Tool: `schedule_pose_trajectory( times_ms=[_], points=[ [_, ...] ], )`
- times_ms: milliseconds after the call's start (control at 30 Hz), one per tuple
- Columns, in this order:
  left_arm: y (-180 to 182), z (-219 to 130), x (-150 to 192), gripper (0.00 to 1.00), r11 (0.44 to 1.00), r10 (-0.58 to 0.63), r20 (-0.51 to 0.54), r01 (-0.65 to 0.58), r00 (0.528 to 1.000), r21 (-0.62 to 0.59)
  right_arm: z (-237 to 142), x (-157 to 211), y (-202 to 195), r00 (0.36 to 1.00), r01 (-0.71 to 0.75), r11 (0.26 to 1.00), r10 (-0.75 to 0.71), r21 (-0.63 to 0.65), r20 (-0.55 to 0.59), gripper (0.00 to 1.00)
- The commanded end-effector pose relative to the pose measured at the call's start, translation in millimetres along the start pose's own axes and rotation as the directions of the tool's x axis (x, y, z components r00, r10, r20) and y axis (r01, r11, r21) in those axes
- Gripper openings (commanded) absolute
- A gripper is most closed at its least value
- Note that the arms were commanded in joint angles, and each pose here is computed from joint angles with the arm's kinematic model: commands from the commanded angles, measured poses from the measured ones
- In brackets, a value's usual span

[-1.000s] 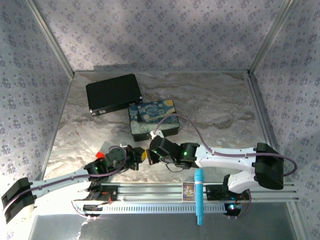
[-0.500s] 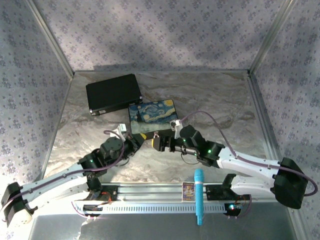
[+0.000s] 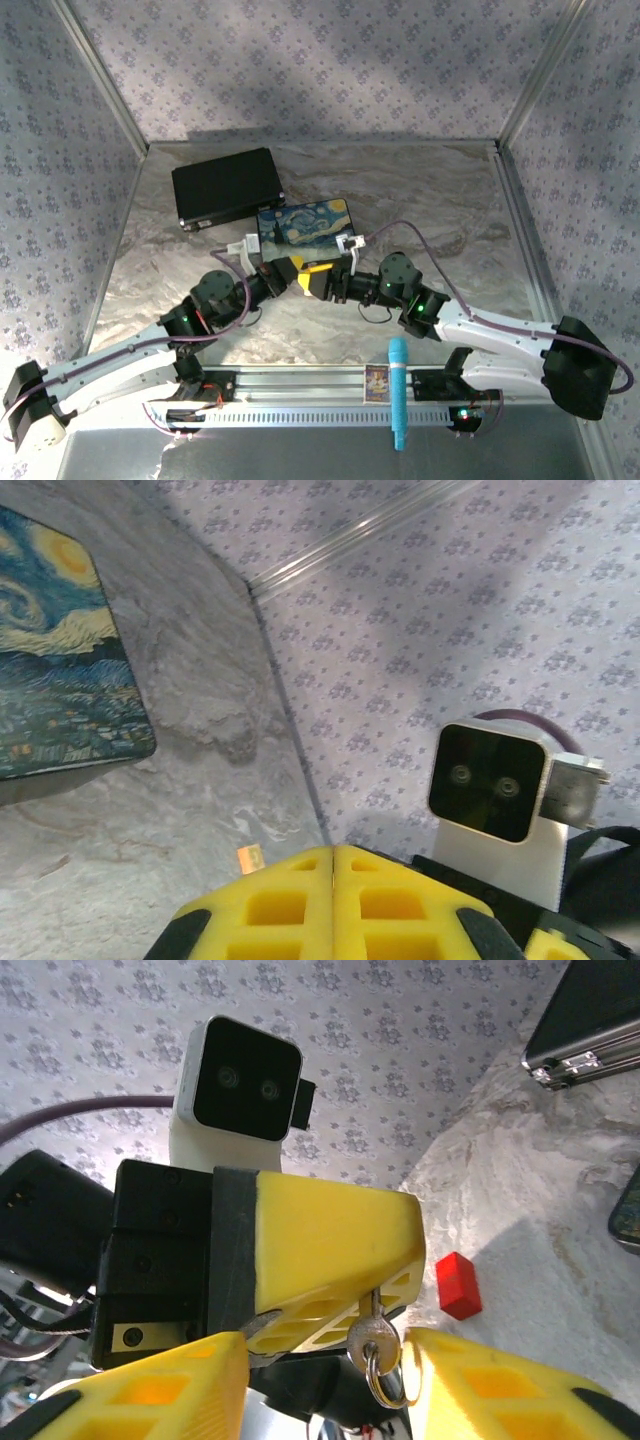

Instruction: Unlock the padlock with the key

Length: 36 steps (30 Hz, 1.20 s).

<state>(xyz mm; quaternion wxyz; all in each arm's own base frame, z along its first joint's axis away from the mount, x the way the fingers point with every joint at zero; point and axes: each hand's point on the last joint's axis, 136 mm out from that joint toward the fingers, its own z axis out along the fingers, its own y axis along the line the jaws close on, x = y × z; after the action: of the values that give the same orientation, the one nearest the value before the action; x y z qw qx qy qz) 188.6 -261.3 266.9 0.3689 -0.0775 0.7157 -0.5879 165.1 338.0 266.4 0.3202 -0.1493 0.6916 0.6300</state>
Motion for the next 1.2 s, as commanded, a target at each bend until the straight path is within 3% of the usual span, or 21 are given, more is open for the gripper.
schedule_pose_trajectory(
  times_ms=[0,300,433,533,700,733,867,900,933,1033,1100,1167],
  points=[
    [-27.8,-3.8,-9.0,0.0,0.993,-0.006,0.026,0.003,1.0,0.115,-1.9,-7.8,6.1,1.0,0.011,0.999,-0.01,-0.039,0.03,0.41],
    [-26.9,-1.9,-5.9,0.0,0.993,-0.022,0.018,0.02,1.0,0.114,3.0,-7.7,3.2,0.999,-0.002,0.998,0.004,-0.055,0.032,0.14],
    [-23.9,-1.1,-5.0,0.0,0.994,-0.029,0.017,0.027,0.999,0.107,1.5,-7.3,1.0,0.999,-0.013,0.998,0.016,-0.059,0.041,0.1],
    [-22.1,-1.2,-5.1,0.0,0.994,-0.035,0.021,0.033,0.999,0.106,-0.6,-6.3,0.3,0.999,-0.017,0.998,0.019,-0.057,0.043,0.01],
    [-7.5,-1.9,-6.8,0.0,0.999,-0.039,0.041,0.037,0.998,0.04,-6.7,-3.3,-6.6,0.998,-0.025,0.999,0.027,-0.033,0.048,0.0],
    [-5.0,-1.8,-6.9,0.09,0.999,-0.037,0.043,0.036,0.998,0.026,-8.1,-3.6,-6.8,0.998,-0.026,0.999,0.028,-0.032,0.05,0.0],
    [0.1,-2.6,-9.3,0.81,1.0,-0.021,0.054,0.021,0.998,-0.009,-13.5,-1.3,-16.3,0.998,-0.04,0.999,0.04,0.009,0.044,0.0],
    [1.0,-4.6,-12.0,0.92,1.0,-0.014,0.064,0.015,0.998,-0.023,-14.3,1.5,-23.9,0.998,-0.054,0.998,0.053,0.044,0.03,0.0],
    [5.4,-6.4,-13.8,0.98,0.999,0.001,0.071,0.003,0.997,-0.051,-15.5,3.4,-32.4,0.998,-0.067,0.994,0.066,0.087,0.016,0.0],
    [27.7,-13.8,-18.5,1.0,0.969,0.093,0.055,-0.078,0.994,-0.234,-28.5,12.2,-68.7,0.994,-0.109,0.957,0.113,0.268,0.001,0.0],
    [53.4,-19.8,-17.4,0.98,0.893,0.17,-0.02,-0.162,0.985,-0.419,-43.5,18.0,-94.2,0.991,-0.124,0.907,0.136,0.403,-0.001,0.0],
    [72.0,-20.1,-7.9,0.92,0.807,0.224,-0.152,-0.271,0.963,-0.524,-58.0,24.5,-113.5,0.989,-0.13,0.854,0.151,0.503,-0.001,0.0]
  ],
)
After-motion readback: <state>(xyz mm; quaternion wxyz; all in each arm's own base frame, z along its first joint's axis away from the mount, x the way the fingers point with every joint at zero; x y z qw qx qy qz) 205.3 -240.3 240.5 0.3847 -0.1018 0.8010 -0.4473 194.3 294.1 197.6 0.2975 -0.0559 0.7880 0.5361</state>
